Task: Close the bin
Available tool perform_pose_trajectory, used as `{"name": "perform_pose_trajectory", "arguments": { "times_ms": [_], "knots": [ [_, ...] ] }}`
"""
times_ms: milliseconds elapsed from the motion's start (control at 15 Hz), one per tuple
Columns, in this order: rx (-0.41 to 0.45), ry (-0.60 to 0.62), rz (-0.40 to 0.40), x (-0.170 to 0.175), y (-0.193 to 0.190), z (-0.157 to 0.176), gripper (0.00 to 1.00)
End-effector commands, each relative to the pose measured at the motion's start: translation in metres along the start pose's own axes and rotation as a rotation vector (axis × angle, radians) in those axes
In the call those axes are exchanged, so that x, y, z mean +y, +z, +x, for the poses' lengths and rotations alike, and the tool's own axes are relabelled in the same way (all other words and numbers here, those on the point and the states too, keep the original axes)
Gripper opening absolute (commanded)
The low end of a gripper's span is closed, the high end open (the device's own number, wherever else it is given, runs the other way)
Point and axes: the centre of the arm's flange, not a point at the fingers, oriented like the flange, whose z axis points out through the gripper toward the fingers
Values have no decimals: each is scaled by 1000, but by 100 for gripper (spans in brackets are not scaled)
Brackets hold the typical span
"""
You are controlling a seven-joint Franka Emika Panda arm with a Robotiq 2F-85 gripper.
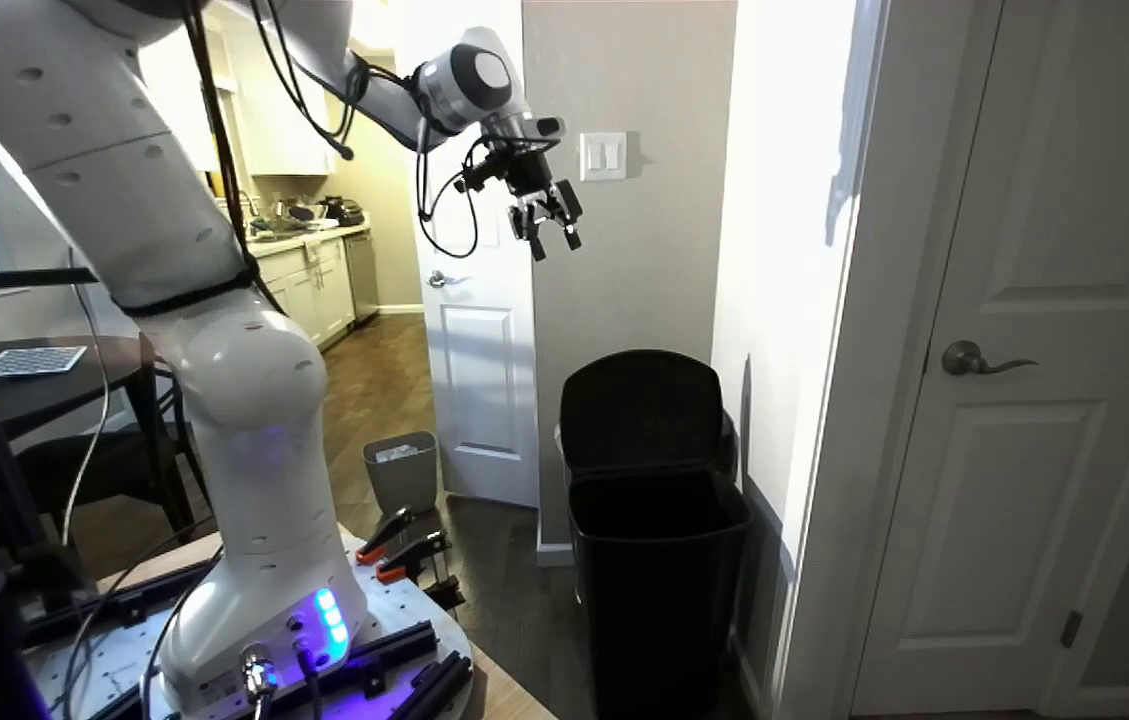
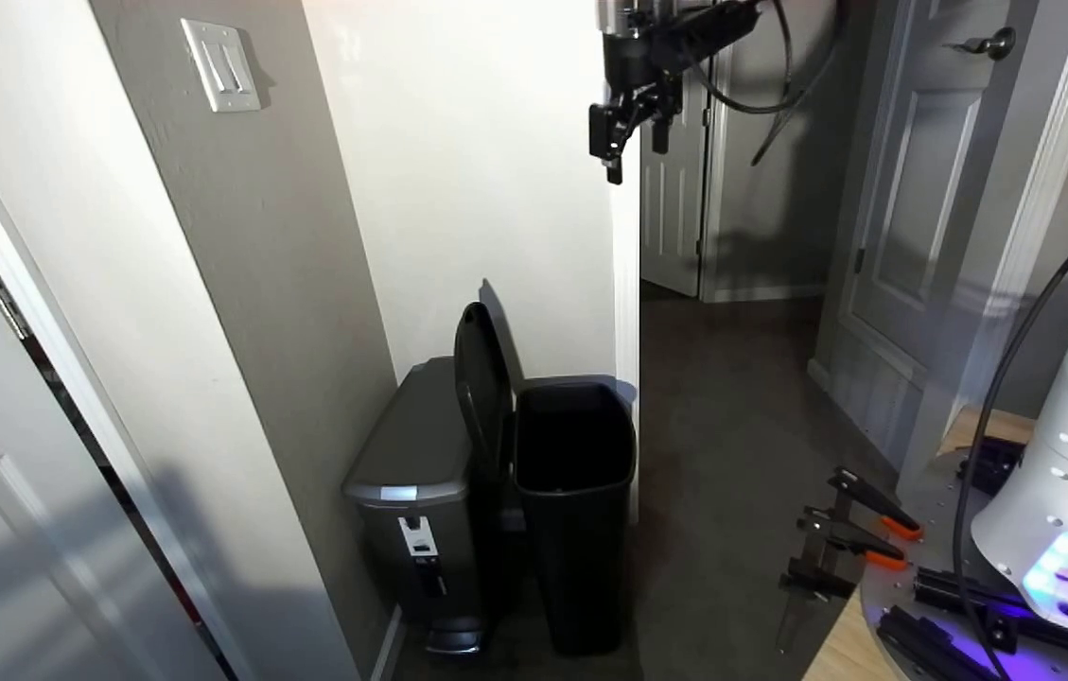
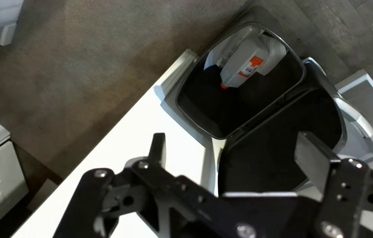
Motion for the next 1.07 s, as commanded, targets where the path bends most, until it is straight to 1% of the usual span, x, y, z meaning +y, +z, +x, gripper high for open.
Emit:
{"name": "perform_pose_trajectory", "arguments": {
  "times_ms": [0, 200, 467, 533, 733, 1000],
  "knots": [
    [-28, 55, 30, -17, -4, 67, 100],
    [-43, 84, 97, -26, 3, 101, 100],
    [-61, 96, 160, -39, 17, 129, 100],
    [-30, 66, 133, -32, 18, 109, 100],
    [-38, 69, 148, -38, 26, 122, 100],
    [-38, 69, 149, -38, 24, 123, 100]
  ]
}}
